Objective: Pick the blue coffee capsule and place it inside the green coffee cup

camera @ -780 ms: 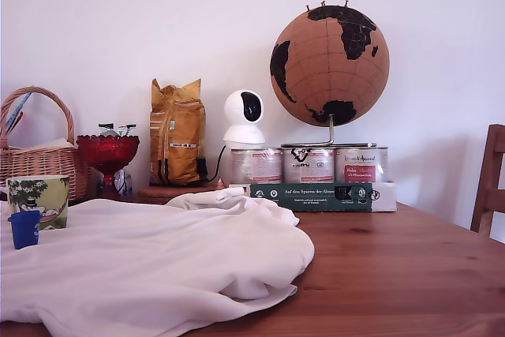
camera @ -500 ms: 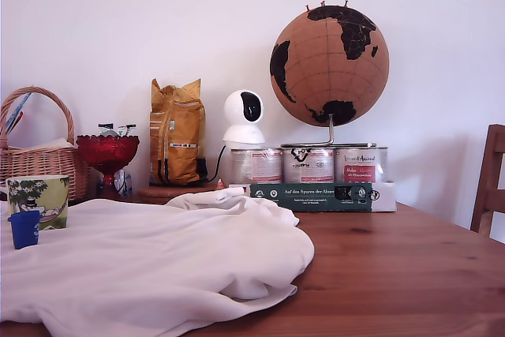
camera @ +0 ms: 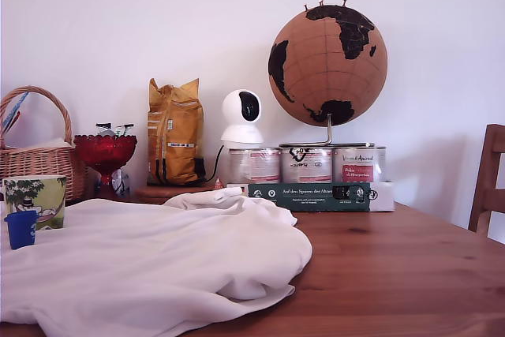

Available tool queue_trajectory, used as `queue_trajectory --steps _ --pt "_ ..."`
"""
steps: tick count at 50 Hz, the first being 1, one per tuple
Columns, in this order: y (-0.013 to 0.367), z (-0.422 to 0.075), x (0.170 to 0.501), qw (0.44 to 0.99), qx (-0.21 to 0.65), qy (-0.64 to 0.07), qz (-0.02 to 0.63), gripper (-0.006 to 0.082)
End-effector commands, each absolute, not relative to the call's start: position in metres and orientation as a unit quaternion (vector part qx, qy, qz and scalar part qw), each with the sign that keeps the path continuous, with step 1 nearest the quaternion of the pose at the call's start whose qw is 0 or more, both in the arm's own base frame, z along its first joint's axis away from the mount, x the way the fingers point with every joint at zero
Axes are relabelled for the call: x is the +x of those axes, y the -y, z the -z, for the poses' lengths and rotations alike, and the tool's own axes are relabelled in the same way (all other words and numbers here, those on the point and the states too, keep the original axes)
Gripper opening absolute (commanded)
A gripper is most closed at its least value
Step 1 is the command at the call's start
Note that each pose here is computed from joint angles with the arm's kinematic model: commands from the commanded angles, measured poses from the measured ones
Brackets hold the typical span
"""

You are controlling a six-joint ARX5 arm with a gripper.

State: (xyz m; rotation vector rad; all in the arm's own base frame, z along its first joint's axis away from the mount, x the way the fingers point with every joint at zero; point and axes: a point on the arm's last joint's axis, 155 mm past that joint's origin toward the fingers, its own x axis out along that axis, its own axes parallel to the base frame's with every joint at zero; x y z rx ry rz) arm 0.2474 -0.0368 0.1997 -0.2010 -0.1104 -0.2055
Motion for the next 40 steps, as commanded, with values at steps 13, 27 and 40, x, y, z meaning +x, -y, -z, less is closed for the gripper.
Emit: queue_trajectory --steps 13,27,40 --pt "0.042 -0.193 0.281 0.988 -0.095 -0.061 0.102 -0.0019" --pt "0.061 -0.155 0.329 0.966 -0.079 -0.200 0.146 -0.0018" --pt "0.052 -0.140 0.359 0.957 -0.073 -0.256 0.117 0.0624"
